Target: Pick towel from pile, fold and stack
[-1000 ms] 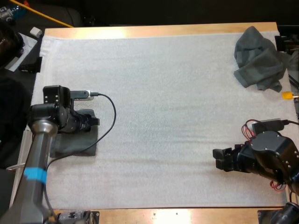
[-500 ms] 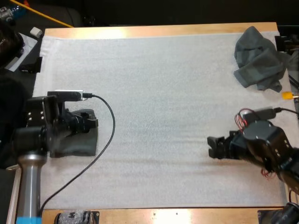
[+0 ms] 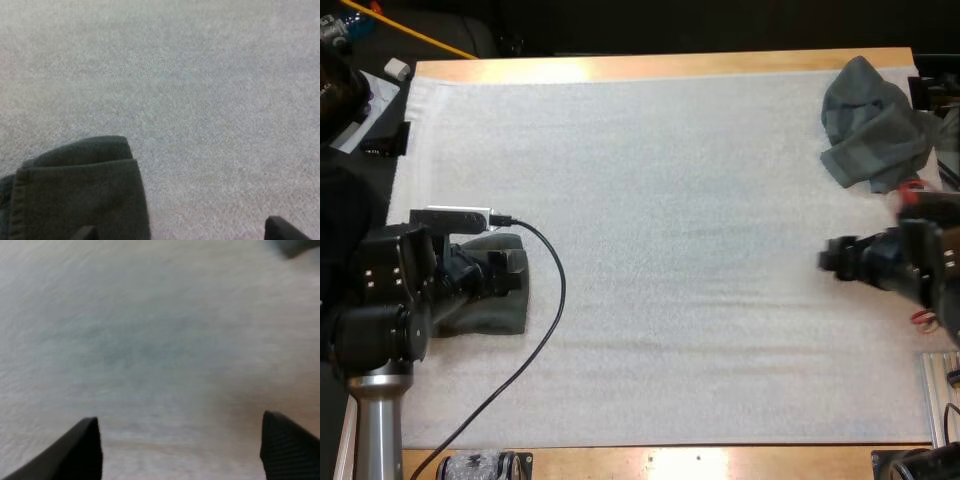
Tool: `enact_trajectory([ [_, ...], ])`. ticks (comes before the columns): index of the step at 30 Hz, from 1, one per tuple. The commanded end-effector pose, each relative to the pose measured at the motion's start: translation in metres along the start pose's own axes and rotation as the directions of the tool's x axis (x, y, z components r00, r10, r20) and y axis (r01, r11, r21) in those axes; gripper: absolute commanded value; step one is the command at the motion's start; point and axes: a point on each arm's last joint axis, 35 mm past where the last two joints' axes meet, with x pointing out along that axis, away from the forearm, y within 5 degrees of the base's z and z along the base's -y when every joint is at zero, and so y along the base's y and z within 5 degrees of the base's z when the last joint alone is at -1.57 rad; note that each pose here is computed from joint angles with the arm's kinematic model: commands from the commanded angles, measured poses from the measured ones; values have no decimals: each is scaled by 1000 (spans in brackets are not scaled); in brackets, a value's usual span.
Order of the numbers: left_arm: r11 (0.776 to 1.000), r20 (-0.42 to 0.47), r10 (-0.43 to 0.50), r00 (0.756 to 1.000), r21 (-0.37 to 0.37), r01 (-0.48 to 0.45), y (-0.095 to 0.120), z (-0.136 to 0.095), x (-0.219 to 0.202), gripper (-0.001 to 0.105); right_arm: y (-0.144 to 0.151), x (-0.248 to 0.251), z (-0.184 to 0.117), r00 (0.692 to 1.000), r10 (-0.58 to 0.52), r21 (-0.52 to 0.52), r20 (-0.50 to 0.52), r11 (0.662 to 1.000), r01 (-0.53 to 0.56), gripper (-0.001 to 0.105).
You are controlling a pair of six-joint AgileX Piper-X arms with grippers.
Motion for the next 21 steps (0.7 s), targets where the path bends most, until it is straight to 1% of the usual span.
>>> enact_trajectory([
  [1, 1000, 18, 2, 1000, 7, -2, -1, -2, -8, 63, -29, -4, -2, 997, -73, 67, -10, 995, 74, 64],
  [5, 1000, 22, -12, 1000, 24, 11, -4, -4, -12, 63, -52, -13, -10, 989, -148, 126, -33, 981, 151, 64],
  [9, 998, 23, -31, 999, 62, 29, -11, -8, -15, 63, -63, -29, -20, 979, -201, 145, -36, 968, 204, 65],
  [13, 995, 36, -37, 999, 93, 34, -15, -12, -22, 63, -63, -47, -28, 970, -242, 131, -16, 962, 242, 65],
  [16, 996, 38, -37, 999, 80, 34, -14, -10, -20, 63, -63, -42, -25, 972, -234, 132, -11, 964, 233, 65],
  [21, 994, 101, -35, 994, 102, 24, -15, -18, -40, 63, -56, -60, -32, 967, -253, 73, 35, 966, 250, 65],
])
